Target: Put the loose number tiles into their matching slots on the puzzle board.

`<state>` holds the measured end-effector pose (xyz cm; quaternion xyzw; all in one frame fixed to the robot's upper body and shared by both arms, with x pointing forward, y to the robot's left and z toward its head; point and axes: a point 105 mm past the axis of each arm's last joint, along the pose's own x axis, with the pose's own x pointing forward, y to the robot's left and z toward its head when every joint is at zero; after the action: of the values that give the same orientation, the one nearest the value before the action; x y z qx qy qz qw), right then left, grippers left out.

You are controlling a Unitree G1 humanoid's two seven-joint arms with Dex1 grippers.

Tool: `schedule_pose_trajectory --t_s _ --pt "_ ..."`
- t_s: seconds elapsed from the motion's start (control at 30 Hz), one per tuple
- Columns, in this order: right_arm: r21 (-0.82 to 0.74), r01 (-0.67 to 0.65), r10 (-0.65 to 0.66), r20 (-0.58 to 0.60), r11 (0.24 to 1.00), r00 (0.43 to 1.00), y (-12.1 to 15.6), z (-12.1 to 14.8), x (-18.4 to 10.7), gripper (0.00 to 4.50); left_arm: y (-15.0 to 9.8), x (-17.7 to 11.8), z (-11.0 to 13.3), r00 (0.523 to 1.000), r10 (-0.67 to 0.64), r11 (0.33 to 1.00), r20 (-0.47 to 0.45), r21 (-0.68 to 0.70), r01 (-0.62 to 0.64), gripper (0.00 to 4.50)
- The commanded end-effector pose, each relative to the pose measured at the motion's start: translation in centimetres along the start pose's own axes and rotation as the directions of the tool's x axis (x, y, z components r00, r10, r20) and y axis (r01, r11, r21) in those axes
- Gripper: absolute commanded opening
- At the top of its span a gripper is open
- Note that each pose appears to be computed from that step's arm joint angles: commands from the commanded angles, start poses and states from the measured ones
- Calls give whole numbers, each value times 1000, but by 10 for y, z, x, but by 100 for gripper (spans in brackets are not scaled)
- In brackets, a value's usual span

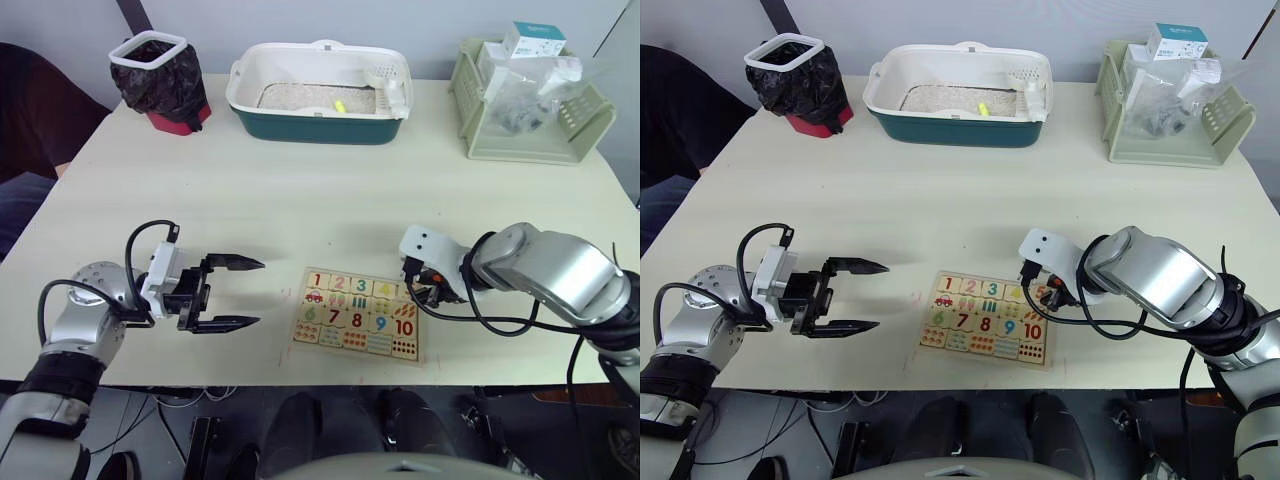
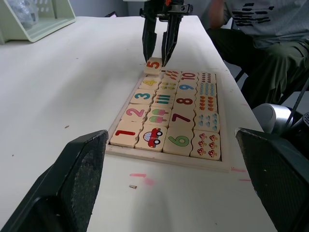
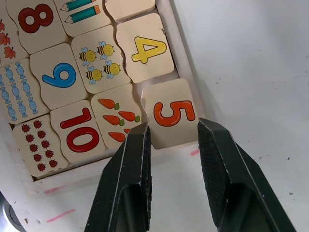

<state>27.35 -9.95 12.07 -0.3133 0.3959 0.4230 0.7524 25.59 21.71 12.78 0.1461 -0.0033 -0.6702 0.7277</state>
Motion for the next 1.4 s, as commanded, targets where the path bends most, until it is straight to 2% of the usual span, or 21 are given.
schedule_pose_trajectory --t_s 0.03,1.4 --pt "-21 15 -15 17 1000 1000 -1 3 -2 83 -1 -3 8 1000 -22 999 -1 34 22 450" --pt "-52 -24 24 10 998 1000 8 2 10 83 -3 -4 7 1000 -24 999 -5 27 24 450"
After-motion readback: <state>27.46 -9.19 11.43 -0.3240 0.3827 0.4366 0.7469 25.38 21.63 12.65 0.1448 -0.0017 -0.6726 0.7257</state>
